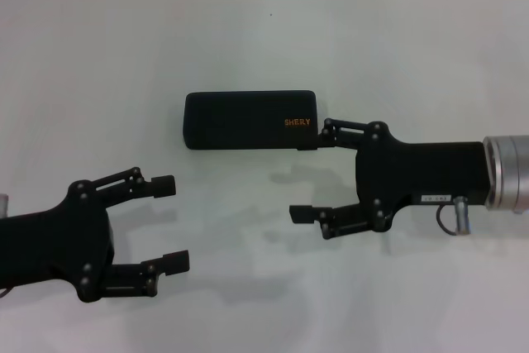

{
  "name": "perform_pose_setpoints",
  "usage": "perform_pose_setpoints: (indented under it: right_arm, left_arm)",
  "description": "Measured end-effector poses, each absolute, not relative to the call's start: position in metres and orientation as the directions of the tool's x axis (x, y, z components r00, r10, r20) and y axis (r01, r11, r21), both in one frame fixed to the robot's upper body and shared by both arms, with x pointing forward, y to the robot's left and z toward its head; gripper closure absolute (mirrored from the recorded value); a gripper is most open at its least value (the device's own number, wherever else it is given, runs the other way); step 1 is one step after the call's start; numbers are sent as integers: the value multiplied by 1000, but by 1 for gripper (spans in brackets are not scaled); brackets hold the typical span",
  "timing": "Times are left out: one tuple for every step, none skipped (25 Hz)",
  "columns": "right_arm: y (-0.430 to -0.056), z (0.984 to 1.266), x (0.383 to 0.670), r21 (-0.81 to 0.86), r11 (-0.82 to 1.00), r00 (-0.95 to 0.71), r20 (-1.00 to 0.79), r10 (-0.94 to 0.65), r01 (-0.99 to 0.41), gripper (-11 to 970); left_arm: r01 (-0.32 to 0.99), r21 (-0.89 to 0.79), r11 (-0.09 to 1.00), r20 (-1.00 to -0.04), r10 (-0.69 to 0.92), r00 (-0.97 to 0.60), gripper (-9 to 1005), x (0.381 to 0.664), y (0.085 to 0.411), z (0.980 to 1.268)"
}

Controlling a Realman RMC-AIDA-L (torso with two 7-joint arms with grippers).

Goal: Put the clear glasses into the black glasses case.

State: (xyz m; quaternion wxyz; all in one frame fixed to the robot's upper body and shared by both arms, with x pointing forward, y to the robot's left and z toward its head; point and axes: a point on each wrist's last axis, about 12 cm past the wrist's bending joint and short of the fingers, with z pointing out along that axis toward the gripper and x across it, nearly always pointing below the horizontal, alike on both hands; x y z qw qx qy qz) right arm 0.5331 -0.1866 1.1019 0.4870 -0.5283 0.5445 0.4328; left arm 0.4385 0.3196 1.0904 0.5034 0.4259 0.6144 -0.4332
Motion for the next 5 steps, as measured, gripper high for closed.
perform_pose_setpoints:
  right_arm:
    - [-186,1101,533,-40,66,30,-988,-155,-997,87]
    - [-186,1100,532,-37,63,27,-987,-156,-997,87]
    - [-185,1100,531,-35,61,25,-987,-157,-998,87]
    - [-185,1099,530,-33,58,23,-987,-159,-998,87]
    - [-184,1098,530,-31,56,22,-987,-160,-998,87]
  left_arm:
    - [959,-106,263,-987,86,-133,107,438,320,1090]
    - [958,-107,265,-987,85,-134,107,437,320,1089]
    - [958,-108,266,-987,84,-135,107,436,320,1089]
    - [958,-110,266,-988,80,-136,107,435,318,1088]
    - [958,-110,266,-988,80,-136,107,435,318,1088]
